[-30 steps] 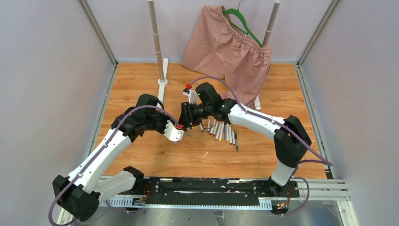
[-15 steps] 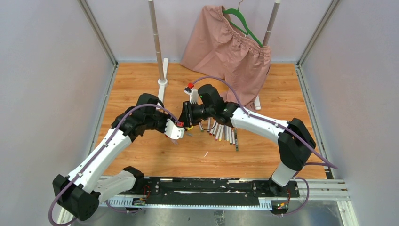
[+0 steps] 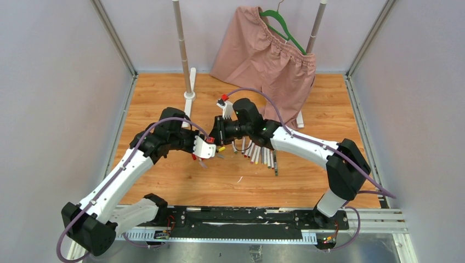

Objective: Open the pen caps

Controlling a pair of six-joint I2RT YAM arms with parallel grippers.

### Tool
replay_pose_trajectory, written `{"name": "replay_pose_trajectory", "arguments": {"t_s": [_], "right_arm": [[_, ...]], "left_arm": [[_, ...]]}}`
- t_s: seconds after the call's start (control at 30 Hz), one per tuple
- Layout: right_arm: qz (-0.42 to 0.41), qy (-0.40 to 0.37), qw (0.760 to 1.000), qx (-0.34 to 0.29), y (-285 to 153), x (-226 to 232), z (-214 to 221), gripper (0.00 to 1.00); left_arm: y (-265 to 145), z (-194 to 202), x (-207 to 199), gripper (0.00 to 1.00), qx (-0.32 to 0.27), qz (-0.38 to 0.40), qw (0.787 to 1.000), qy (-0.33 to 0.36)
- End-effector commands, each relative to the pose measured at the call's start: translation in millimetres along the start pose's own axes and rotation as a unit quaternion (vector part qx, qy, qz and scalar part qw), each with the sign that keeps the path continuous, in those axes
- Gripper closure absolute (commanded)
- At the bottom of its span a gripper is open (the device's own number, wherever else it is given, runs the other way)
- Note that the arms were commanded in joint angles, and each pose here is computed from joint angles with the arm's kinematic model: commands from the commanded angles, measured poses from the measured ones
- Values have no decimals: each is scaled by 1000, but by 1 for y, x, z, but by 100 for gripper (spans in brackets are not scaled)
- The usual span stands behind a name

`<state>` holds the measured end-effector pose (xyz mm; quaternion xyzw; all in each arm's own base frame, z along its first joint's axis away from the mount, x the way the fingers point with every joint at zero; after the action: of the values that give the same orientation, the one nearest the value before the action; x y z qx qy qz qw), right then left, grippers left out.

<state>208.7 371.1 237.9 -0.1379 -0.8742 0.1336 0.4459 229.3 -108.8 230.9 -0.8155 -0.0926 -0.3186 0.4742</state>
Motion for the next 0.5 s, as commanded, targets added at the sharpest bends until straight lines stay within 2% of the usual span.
{"name": "replay_pose_trajectory", "arguments": {"t_s": [0.0, 0.3, 0.47], "right_arm": [[3, -4, 1000, -21, -4, 4, 0, 100], [22, -14, 999, -47, -21, 4, 5, 100], [28, -4, 999, -32, -23, -1, 15, 100]], "left_arm": [[-2, -1, -3, 100, 1, -2, 1000, 9], [6, 15, 3, 100, 47, -34, 998, -9], [11, 25, 9, 100, 73, -50, 996, 11]]}}
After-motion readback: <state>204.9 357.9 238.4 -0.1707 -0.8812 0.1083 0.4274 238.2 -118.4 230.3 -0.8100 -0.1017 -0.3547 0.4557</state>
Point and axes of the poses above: each gripper's point midway between its finger pads, its own y axis out along the fingers, its own x axis along the line the jaws close on, z = x × y, the point moved 6 cm from there along -y, back along the fingers
